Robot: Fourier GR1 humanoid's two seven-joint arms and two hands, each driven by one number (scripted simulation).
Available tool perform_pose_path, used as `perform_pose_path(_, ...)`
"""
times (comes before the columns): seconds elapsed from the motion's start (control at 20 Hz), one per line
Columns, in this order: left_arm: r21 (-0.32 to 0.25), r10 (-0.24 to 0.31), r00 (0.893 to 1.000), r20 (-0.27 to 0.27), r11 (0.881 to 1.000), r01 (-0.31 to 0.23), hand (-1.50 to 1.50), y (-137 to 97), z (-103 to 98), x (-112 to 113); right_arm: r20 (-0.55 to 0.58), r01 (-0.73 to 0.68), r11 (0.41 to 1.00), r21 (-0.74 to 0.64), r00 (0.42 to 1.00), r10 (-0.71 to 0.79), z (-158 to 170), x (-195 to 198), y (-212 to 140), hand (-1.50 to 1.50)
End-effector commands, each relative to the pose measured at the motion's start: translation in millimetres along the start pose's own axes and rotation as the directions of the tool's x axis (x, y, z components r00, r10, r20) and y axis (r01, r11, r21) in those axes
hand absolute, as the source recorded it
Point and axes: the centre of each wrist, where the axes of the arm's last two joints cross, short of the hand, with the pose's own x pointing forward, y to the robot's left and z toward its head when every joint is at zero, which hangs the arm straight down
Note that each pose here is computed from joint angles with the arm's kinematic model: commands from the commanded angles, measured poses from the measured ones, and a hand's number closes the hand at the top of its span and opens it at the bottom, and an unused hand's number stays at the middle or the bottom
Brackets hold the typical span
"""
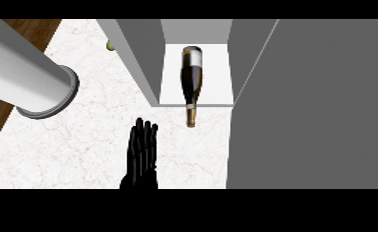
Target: Pick up the wine, place it into the cabinet and close the cabinet
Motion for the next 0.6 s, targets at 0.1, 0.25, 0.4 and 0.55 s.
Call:
perform_pose_path(0.1,-0.065,0.012,1.000,0.005,0.998,-0.011,-1.50,28,13,27,-0.011,0.053,0.990,0.133,0.999,-0.052,12,10,-5,1.50)
perform_pose_path(0.25,-0.077,0.015,1.000,-0.008,0.997,-0.016,-1.50,35,21,24,0.001,0.042,0.985,0.168,0.999,-0.043,21,8,13,1.50)
perform_pose_path(0.4,-0.121,0.022,1.000,-0.003,0.992,-0.022,-1.50,51,26,36,0.011,0.006,0.984,0.176,1.000,-0.008,25,7,7,1.50)
perform_pose_path(0.55,-0.116,0.007,1.000,-0.021,0.993,-0.010,-1.50,62,28,55,-0.007,0.046,0.971,0.234,0.999,-0.045,23,17,13,1.50)
